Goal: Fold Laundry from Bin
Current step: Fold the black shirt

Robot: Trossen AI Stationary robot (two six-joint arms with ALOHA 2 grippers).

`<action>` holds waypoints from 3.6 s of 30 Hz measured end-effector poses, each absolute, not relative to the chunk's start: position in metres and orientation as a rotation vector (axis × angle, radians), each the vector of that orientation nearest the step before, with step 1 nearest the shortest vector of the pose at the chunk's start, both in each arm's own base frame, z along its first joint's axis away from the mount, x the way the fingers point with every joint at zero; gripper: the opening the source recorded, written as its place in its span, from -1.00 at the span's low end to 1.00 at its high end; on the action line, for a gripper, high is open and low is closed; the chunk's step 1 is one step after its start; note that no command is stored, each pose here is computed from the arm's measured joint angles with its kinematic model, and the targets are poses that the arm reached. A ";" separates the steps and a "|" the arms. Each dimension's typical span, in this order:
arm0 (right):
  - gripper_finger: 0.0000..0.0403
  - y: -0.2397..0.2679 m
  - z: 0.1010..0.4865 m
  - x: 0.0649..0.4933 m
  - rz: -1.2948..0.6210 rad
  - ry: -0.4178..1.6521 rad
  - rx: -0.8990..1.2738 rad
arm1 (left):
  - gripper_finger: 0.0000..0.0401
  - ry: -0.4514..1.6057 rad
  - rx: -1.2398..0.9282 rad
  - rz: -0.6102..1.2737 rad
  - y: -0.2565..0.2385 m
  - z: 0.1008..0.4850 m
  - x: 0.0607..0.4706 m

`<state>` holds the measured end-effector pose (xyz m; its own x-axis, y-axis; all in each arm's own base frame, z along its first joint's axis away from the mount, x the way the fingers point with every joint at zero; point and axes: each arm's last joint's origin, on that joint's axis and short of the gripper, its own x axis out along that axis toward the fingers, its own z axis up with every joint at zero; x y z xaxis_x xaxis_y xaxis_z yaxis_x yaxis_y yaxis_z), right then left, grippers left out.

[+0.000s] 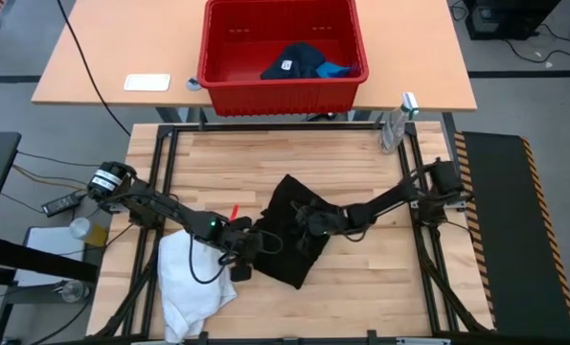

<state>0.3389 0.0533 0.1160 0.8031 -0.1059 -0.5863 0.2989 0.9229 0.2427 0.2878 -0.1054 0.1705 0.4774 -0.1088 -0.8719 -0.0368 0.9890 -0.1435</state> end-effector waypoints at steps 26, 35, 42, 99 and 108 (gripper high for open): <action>-0.18 0.087 0.157 0.328 -0.340 0.456 0.426 | 0.02 0.709 -0.254 -0.077 -0.109 0.197 0.317; -0.18 0.086 0.111 0.326 -0.336 0.651 0.393 | -0.11 0.688 -0.187 -0.022 -0.108 0.169 0.335; -0.18 0.075 0.151 0.330 -0.285 0.549 0.482 | -0.11 0.840 -0.357 -0.088 -0.106 0.137 0.341; -0.36 0.127 0.112 0.297 -0.274 0.678 0.457 | -0.11 0.811 -0.190 0.126 0.002 0.159 0.345; -0.40 0.122 0.152 0.301 -0.226 0.562 0.461 | -0.11 0.574 -0.240 0.018 0.008 0.234 0.347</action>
